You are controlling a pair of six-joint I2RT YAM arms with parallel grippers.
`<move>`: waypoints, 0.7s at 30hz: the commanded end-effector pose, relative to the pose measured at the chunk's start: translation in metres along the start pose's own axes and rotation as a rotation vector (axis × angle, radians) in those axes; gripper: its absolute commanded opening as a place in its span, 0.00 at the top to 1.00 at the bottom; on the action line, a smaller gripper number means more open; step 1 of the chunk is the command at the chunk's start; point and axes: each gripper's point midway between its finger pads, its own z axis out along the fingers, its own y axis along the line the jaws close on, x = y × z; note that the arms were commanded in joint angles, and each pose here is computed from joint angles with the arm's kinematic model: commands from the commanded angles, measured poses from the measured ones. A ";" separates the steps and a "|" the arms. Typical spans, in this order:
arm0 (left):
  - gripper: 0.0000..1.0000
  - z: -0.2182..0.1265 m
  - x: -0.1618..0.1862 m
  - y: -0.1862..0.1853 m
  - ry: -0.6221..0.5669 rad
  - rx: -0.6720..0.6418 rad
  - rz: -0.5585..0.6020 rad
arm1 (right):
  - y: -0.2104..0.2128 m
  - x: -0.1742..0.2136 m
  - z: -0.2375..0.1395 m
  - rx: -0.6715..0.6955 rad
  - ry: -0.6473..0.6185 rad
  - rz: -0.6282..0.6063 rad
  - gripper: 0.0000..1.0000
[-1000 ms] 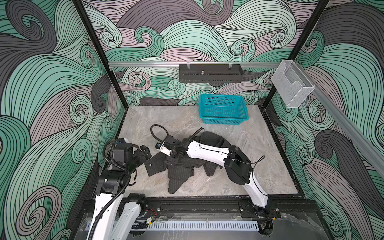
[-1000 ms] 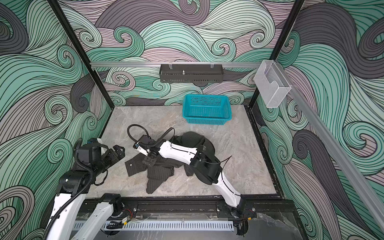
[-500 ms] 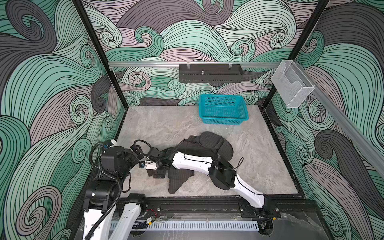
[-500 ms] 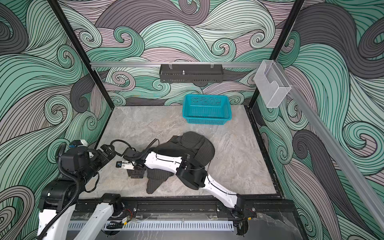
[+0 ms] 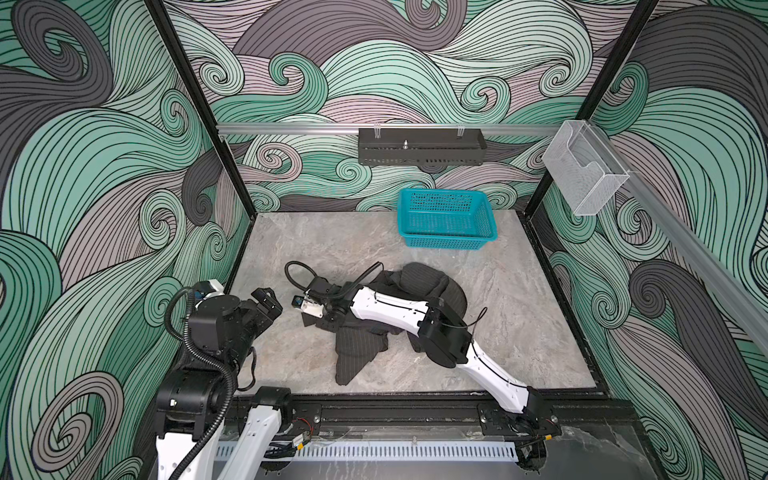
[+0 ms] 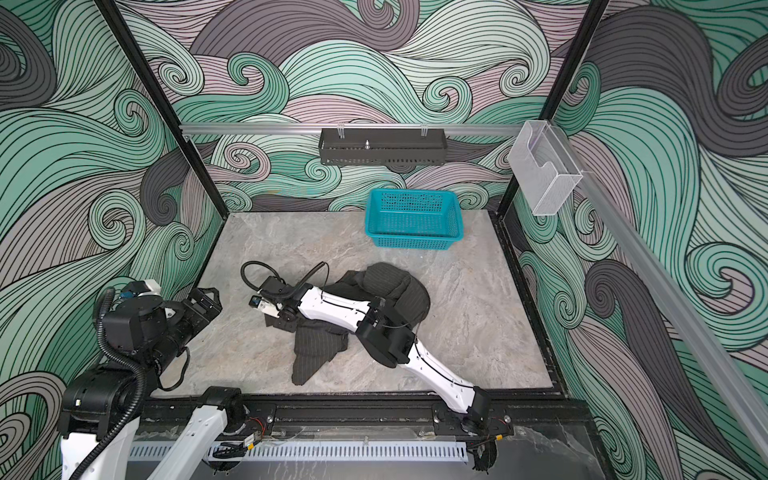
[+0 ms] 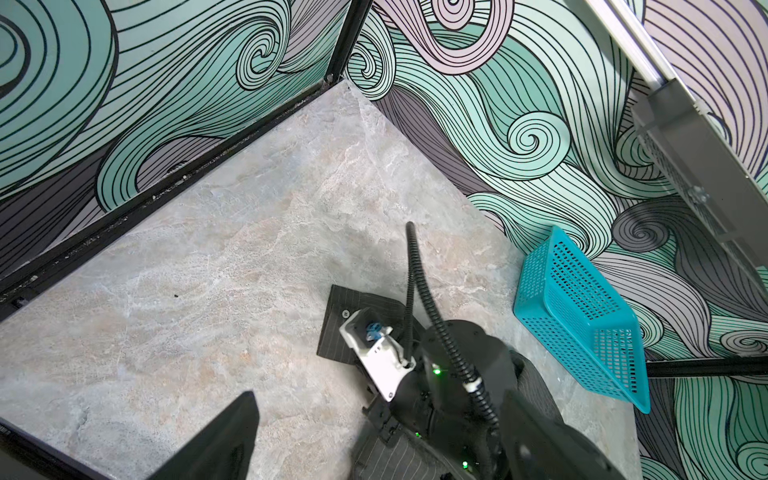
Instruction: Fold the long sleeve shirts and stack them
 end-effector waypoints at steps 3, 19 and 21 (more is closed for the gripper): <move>0.08 -0.003 0.003 0.006 0.005 -0.027 0.043 | -0.067 -0.059 -0.203 0.106 -0.374 0.215 1.00; 0.15 0.080 0.173 -0.037 0.732 0.249 0.186 | -0.111 0.101 -0.586 0.697 -0.815 0.487 1.00; 0.14 0.085 0.195 -0.039 0.783 0.258 0.215 | -0.108 0.122 -0.620 0.800 -0.843 0.503 1.00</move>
